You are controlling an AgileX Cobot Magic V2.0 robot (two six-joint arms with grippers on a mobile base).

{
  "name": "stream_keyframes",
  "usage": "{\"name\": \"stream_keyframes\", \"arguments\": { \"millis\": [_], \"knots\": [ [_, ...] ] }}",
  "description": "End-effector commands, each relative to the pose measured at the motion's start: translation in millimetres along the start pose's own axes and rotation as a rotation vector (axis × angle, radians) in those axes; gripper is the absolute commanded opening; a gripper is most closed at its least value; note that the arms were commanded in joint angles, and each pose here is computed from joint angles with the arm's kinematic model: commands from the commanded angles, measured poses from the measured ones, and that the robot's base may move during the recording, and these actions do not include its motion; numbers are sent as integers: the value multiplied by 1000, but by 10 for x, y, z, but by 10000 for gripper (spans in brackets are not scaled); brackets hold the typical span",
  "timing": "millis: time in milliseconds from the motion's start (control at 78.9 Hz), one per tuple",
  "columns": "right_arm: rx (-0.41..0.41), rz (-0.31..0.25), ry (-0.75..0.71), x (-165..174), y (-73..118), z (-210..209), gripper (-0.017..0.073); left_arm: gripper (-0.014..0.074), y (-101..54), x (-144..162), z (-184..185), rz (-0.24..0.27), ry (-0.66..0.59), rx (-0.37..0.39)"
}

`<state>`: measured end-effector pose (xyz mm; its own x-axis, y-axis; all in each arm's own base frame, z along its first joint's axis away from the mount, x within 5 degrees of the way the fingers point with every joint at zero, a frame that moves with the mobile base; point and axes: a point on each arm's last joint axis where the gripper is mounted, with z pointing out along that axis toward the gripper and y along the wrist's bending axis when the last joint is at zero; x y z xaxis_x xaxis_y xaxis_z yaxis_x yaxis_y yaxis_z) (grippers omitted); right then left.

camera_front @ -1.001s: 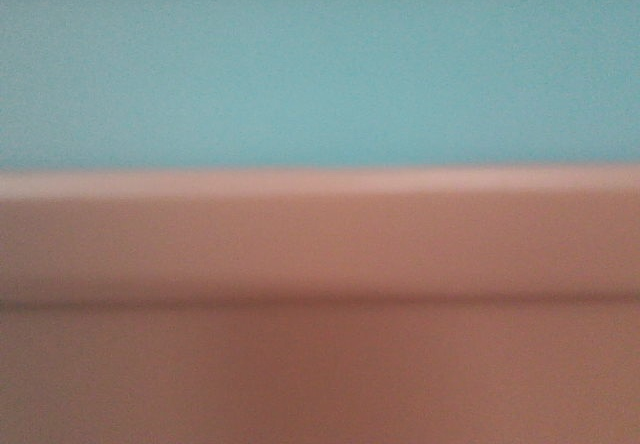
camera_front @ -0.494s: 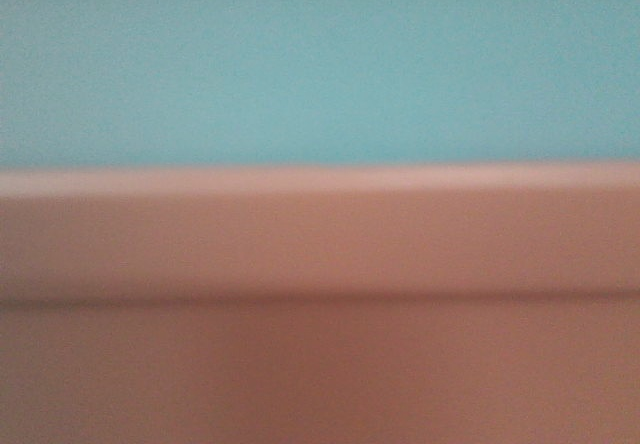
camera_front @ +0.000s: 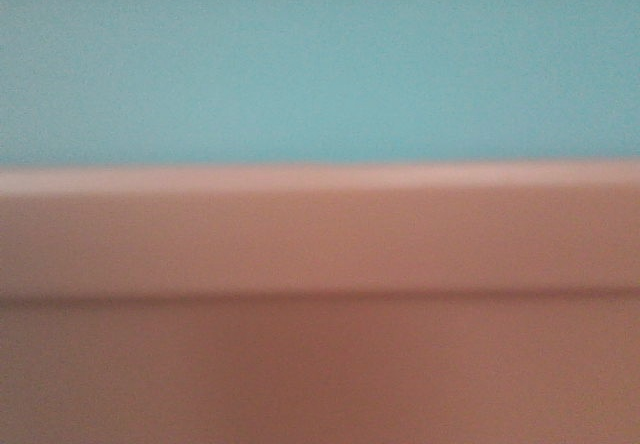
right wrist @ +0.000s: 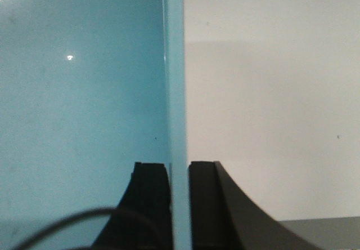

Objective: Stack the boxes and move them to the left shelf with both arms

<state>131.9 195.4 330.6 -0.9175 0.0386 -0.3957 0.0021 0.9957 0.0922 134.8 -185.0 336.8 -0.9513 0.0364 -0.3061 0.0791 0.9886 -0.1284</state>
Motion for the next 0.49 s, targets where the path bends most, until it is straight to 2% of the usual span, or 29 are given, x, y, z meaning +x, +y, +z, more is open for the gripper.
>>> {"name": "stream_keyframes", "arguments": {
  "millis": [0,481],
  "knots": [
    [-55,32,36,36,0,-235,70,-7,-110,153,-214,-20,115,119],
    [-55,32,36,36,0,-235,70,-7,-117,151,-210,-21,115,122]
  ]
}}
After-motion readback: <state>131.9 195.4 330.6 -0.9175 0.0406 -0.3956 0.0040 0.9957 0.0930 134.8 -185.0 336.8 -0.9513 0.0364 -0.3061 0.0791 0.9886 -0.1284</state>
